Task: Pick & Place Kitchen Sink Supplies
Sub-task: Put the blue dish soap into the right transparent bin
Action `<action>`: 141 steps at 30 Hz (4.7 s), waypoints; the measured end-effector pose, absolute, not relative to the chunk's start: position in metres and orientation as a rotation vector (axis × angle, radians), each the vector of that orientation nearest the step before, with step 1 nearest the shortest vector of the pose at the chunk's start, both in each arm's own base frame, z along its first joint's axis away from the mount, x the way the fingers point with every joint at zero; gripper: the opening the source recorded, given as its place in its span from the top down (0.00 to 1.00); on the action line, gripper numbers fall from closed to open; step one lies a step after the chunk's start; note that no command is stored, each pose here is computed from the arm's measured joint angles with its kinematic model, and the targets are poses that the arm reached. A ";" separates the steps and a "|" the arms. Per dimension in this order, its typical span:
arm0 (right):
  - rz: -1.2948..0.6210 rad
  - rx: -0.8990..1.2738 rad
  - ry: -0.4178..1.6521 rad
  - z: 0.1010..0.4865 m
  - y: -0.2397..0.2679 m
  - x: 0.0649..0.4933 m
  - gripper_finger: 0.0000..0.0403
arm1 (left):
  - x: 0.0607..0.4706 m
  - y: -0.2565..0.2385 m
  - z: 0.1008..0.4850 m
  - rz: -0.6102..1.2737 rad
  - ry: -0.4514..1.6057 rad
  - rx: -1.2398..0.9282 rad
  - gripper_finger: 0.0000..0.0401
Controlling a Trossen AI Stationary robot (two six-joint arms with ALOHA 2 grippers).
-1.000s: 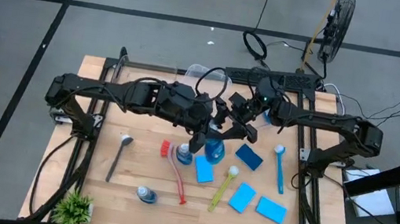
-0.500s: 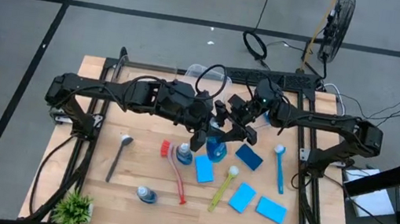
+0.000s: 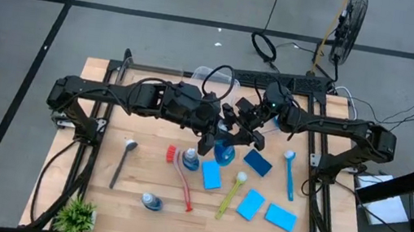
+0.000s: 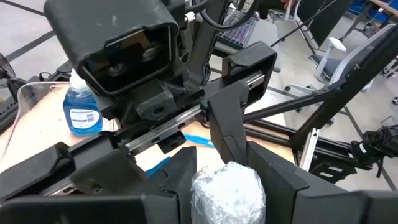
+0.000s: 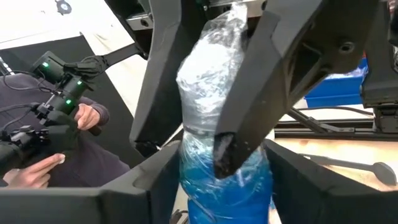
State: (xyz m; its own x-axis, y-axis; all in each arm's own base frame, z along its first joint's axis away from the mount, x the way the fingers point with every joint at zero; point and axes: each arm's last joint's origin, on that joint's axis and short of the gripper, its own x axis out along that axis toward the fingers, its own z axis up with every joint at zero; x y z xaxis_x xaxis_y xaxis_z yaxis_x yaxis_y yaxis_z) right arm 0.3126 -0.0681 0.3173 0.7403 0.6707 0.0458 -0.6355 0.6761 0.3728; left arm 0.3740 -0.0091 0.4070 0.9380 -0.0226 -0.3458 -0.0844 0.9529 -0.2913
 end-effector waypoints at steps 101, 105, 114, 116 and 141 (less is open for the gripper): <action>-1.232 0.118 0.021 0.183 -0.073 0.189 0.61 | 0.262 0.073 0.369 0.563 0.708 -0.124 0.37; -1.240 0.115 0.028 0.179 -0.074 0.192 0.61 | 0.236 0.072 0.367 0.569 0.587 -0.151 0.37; -1.269 0.119 0.052 0.165 -0.077 0.198 0.60 | 0.186 0.059 0.359 0.559 0.408 -0.205 0.37; -1.285 0.114 0.055 0.162 -0.077 0.200 0.60 | 0.180 0.057 0.357 0.559 0.398 -0.206 0.37; -1.314 0.097 0.115 0.148 -0.078 0.202 0.53 | 0.173 0.055 0.341 0.562 0.413 -0.212 0.37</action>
State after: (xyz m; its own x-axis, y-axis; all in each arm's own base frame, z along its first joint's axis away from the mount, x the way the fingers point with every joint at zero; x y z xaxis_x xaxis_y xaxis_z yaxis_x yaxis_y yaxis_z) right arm 0.2018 -0.0781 0.1484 0.2498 -0.9582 -0.1392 0.9678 0.2515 0.0055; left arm 0.1733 0.0555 0.3414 0.7674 0.4715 -0.4344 -0.5554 0.8274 -0.0832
